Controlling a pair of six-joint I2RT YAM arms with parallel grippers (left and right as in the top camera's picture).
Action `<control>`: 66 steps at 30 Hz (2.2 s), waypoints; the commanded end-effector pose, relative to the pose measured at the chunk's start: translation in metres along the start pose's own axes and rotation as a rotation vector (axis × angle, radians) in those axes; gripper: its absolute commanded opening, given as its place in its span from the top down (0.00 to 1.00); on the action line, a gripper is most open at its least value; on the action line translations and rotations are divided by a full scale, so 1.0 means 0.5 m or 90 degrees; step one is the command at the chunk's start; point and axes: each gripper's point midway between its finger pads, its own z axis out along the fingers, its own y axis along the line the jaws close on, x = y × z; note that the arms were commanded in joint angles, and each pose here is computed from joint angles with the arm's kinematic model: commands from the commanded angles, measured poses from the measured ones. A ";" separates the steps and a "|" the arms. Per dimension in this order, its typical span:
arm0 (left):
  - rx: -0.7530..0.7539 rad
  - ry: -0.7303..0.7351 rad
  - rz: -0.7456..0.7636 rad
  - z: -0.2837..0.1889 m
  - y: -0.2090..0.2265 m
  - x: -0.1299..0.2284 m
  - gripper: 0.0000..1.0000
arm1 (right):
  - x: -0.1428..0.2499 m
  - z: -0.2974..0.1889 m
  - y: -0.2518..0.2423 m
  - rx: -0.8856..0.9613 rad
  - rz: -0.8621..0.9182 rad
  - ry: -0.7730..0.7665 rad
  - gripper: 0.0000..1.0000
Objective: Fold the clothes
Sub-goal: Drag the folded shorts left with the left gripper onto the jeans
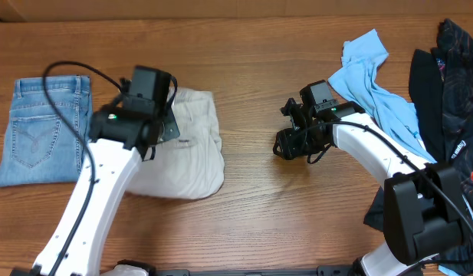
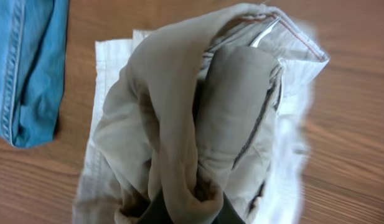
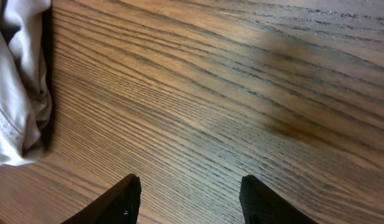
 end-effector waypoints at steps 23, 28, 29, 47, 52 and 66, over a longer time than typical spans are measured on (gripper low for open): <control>-0.158 0.049 -0.147 0.201 0.234 0.025 0.40 | -0.004 -0.020 0.009 0.000 -0.009 -0.006 0.44; -0.172 0.069 -0.142 0.224 0.261 0.036 0.34 | 0.002 -0.020 0.001 0.014 -0.005 0.002 0.44; -0.172 0.072 -0.146 0.226 0.264 0.037 0.34 | 0.003 -0.020 0.000 0.016 -0.004 0.003 0.44; -0.174 0.156 -0.168 0.253 0.281 0.140 0.20 | 0.007 -0.020 -0.004 0.023 -0.003 0.008 0.43; -0.116 0.143 -0.185 0.294 0.259 0.164 0.21 | 0.007 -0.020 -0.009 0.033 -0.003 0.007 0.43; -0.028 0.103 -0.192 0.344 0.248 0.169 0.20 | 0.008 -0.020 -0.011 0.036 -0.002 0.009 0.43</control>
